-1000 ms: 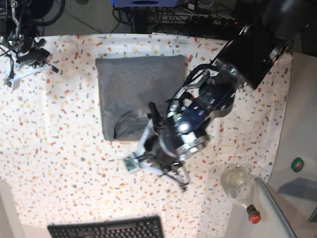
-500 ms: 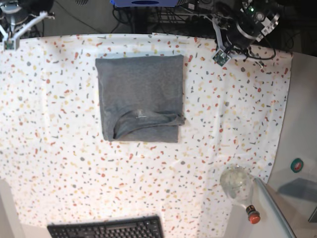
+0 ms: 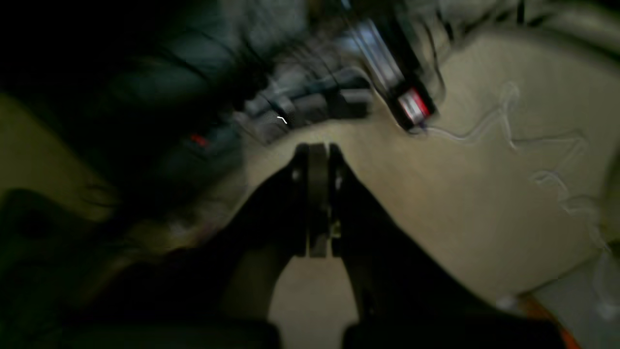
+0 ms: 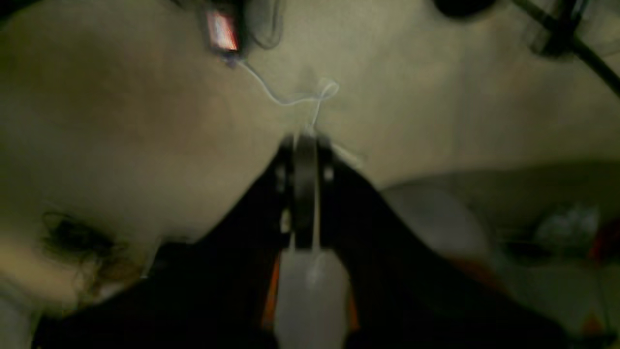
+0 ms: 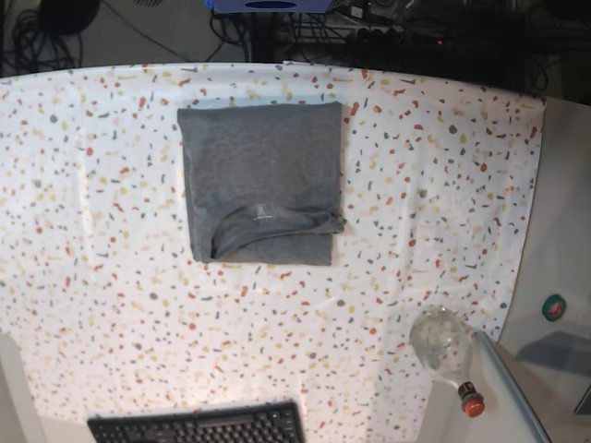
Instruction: Layout the t-shirt on the table in an organized manner, then fold the t-shirt properly
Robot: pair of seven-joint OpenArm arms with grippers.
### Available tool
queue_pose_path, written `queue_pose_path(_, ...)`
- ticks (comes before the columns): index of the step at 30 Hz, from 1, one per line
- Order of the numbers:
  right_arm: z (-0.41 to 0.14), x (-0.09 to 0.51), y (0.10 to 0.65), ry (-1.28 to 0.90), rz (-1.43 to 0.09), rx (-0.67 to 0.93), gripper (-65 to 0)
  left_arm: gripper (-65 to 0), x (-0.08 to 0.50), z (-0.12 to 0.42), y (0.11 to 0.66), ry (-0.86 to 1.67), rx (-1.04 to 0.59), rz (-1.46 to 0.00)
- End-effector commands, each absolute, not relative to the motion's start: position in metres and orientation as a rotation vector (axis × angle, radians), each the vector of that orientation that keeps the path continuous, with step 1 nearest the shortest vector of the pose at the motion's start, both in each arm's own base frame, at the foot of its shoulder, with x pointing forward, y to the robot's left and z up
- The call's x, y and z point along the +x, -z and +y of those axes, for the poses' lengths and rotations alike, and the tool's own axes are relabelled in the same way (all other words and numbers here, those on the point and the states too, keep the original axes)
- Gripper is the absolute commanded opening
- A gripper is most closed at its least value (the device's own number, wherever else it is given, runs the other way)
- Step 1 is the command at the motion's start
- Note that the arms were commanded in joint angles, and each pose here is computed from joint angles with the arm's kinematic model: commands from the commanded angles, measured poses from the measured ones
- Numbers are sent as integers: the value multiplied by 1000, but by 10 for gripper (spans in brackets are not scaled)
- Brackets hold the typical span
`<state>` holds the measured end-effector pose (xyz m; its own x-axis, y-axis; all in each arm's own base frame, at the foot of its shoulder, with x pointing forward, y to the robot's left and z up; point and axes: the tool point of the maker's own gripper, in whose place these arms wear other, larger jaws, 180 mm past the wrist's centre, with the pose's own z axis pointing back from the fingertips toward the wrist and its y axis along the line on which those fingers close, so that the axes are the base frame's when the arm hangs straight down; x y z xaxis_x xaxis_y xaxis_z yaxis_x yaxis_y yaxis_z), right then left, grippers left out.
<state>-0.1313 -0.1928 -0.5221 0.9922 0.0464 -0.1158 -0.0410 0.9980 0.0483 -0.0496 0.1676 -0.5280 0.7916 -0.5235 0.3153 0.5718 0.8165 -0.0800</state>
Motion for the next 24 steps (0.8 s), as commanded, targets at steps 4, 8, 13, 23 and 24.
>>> queue_pose_path(4,-203,-146,560,-122,181,46,-650,-650,-74,176,574,534,-156,-280)
queue_pose_path(8,-202,-169,601,-176,285,51,-650,-650,-88,178,615,521,-108,-250)
queue_pose_path(13,-196,-175,632,-309,211,70,-650,-650,-109,164,631,529,-136,-237)
queue_pose_path(23,-147,-137,638,-254,-65,145,-650,-650,-56,158,638,538,-132,-329)
queue_pose_path(24,-145,-133,639,-231,-75,144,-650,-650,-55,162,637,545,-128,-331)
